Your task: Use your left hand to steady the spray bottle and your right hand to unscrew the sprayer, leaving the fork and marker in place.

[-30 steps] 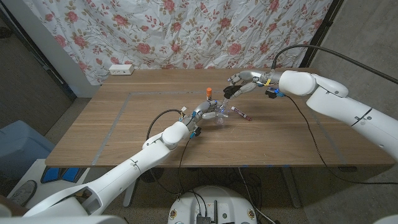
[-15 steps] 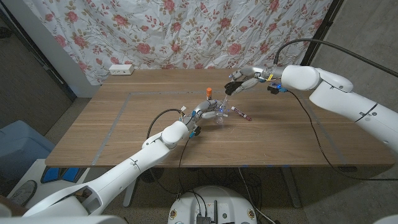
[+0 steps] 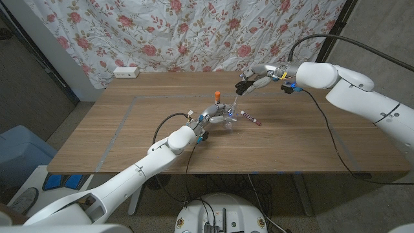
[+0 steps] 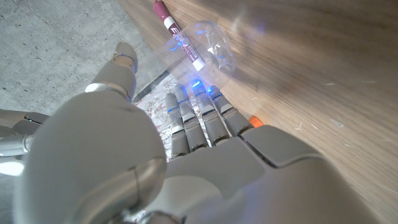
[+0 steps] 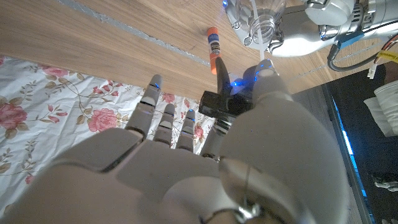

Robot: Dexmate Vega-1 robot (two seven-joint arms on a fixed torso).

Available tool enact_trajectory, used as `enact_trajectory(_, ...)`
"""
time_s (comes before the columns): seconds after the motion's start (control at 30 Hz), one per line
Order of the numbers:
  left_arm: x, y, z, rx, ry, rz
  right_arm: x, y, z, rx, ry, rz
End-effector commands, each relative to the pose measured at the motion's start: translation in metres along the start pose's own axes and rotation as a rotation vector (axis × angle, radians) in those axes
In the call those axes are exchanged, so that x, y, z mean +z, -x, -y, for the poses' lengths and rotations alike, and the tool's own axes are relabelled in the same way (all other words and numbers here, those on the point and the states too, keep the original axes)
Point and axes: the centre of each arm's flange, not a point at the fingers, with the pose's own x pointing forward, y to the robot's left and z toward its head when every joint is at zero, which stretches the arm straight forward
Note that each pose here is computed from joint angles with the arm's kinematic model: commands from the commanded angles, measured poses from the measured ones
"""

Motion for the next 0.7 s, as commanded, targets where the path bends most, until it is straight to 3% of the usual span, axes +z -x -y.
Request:
enact_trajectory(0.03,-0.001,0.002,-0.001,0.005,0.001,-0.002,0.005,0.008,0.011,-0.010,0.001,0.008)
enact_trajectory(0.7,-0.002,0.003,-0.003,0.010,0.001,-0.005,0.011,0.017,0.031,-0.032,-0.009,0.025)
